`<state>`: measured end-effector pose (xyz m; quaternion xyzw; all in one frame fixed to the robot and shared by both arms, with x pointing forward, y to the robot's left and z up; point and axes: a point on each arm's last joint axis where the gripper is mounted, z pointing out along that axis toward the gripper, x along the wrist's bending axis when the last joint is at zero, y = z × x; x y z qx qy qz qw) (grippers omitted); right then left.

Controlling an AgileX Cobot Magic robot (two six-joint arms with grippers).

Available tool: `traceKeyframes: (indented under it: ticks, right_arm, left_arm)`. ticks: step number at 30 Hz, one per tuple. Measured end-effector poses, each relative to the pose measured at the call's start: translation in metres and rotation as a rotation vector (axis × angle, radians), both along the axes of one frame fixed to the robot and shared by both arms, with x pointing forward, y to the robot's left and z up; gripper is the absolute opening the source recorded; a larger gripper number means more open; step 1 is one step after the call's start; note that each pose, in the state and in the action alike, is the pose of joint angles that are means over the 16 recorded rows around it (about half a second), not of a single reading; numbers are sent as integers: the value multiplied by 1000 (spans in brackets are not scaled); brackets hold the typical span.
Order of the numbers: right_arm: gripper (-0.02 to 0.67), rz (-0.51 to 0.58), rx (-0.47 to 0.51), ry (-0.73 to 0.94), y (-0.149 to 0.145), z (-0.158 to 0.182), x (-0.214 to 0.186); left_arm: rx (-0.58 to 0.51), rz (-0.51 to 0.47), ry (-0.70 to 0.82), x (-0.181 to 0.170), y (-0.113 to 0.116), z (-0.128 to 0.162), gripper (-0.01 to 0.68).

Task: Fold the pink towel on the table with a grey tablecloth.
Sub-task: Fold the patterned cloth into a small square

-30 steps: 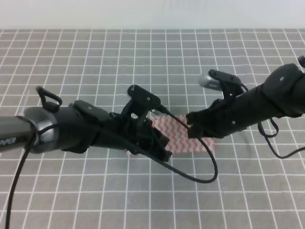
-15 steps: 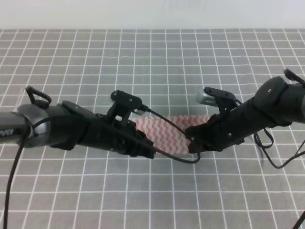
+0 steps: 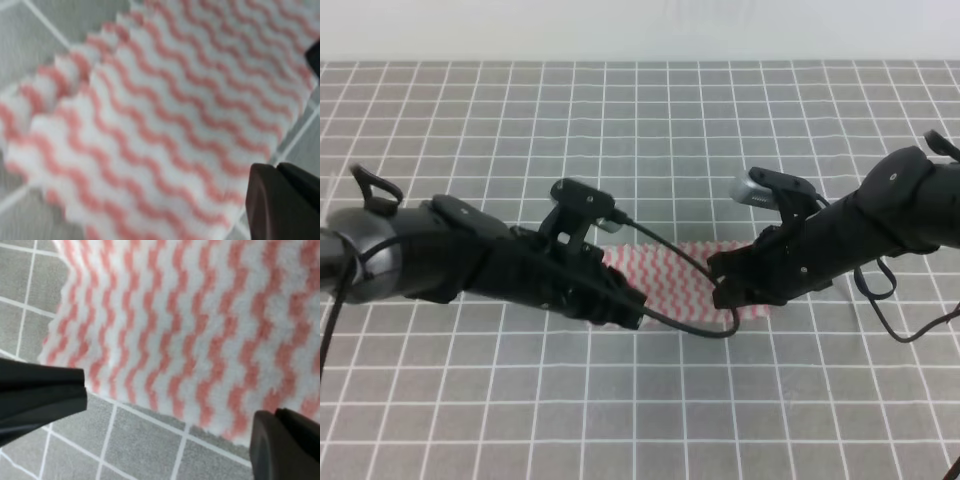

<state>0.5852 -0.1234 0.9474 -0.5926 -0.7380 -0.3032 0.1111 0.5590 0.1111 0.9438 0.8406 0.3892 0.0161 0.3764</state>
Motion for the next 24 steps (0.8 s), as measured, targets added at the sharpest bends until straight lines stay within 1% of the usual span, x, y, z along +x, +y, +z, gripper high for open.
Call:
traceKeyframes:
  ticks: [4,16,20,24]
  right_arm:
    - [-15,4,5,-5,0,4,0]
    - [-15,8,11,-2,1,5,0]
    - [-15,14,16,-3,2,7,1]
    - [-15,24,26,-12,4,13,4]
  left_arm:
    - [13,8,25,0,6,0,-1]
    - [67,54,73,6,20,-11,-2]
    - [65,63,64,7,22,-8,-2]
    - [49,81,42,8,24,1,-2]
